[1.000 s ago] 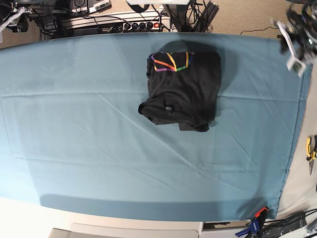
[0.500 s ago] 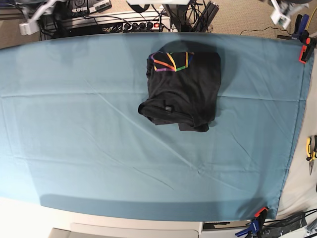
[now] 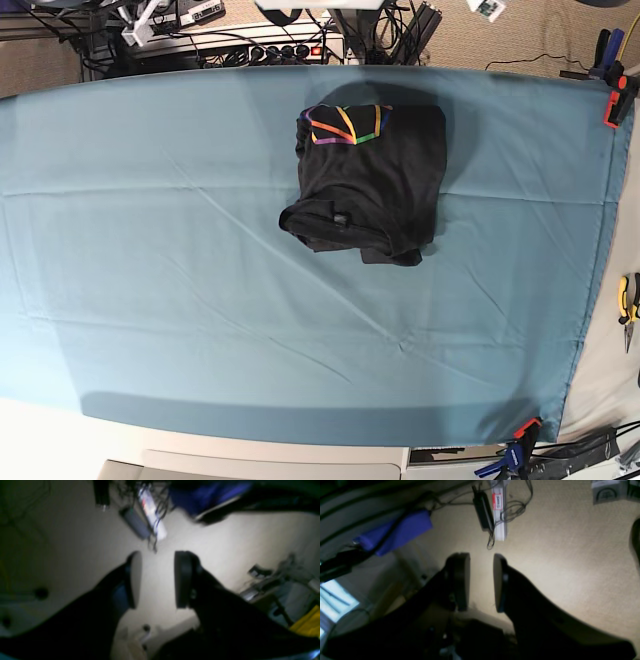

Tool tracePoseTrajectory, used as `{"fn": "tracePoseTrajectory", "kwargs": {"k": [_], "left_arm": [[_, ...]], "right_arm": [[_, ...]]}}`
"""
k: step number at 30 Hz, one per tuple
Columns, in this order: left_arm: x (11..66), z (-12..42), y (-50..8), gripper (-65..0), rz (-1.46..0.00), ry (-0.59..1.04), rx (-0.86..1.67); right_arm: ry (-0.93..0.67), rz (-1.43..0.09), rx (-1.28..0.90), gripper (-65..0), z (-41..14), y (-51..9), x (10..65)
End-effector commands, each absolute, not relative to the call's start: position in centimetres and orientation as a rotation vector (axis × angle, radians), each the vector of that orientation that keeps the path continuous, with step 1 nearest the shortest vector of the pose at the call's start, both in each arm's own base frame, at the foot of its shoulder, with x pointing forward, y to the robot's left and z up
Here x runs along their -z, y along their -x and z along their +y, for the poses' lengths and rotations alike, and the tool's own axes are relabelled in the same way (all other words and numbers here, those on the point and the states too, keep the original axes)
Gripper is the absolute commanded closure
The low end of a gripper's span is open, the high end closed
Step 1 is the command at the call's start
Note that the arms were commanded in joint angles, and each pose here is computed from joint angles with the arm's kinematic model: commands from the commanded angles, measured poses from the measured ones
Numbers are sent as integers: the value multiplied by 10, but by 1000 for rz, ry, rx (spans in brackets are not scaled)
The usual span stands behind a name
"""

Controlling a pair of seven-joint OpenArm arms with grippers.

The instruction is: Fold the T-shirt properly

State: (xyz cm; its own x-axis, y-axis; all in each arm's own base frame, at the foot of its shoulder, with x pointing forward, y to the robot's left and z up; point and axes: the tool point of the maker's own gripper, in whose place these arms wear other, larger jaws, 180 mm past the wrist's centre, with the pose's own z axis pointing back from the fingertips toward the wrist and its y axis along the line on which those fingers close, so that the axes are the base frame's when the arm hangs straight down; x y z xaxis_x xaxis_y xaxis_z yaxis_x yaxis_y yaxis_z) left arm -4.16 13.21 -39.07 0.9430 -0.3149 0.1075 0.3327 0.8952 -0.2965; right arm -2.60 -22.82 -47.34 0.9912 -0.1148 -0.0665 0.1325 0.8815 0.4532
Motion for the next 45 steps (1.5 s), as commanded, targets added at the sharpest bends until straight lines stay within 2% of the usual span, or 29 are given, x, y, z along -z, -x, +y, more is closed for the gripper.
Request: {"fn": "tracePoseTrajectory", "kwargs": {"k": [1,5,11,17,23,27,35,39,45], "left_arm": [[396,132,44,-208,-46,317,338],[439,142,51,-208,8,308,294],[511,162,39,-208,15,292,168],[580,176,31,-208,78,275,-16],[624,179,37,-208,140,240,-114],[641,173,40,-208,124,210,-61],[657,129,34,-208,138,104,116],[659,101,27,-208,115,72,295],[657,64,20,-208,89,123,219]], "right_arm": [[-468,37,136,-162,-233,25,476],[-467,56,190,-162,-232,26,504],[-399,-108,260,-162,-240,-23,553],[-380,-87,220,-162,-225,-48,595],[-94,-35,113,-162,-249,-25,634],[40,-6,72,-162,-266,-4,641],[5,23,305,-162,-238,-1,648],[-37,11,306,-162,-210,-12,652],[-55,10,233,-162,-198,-24,653]]}}
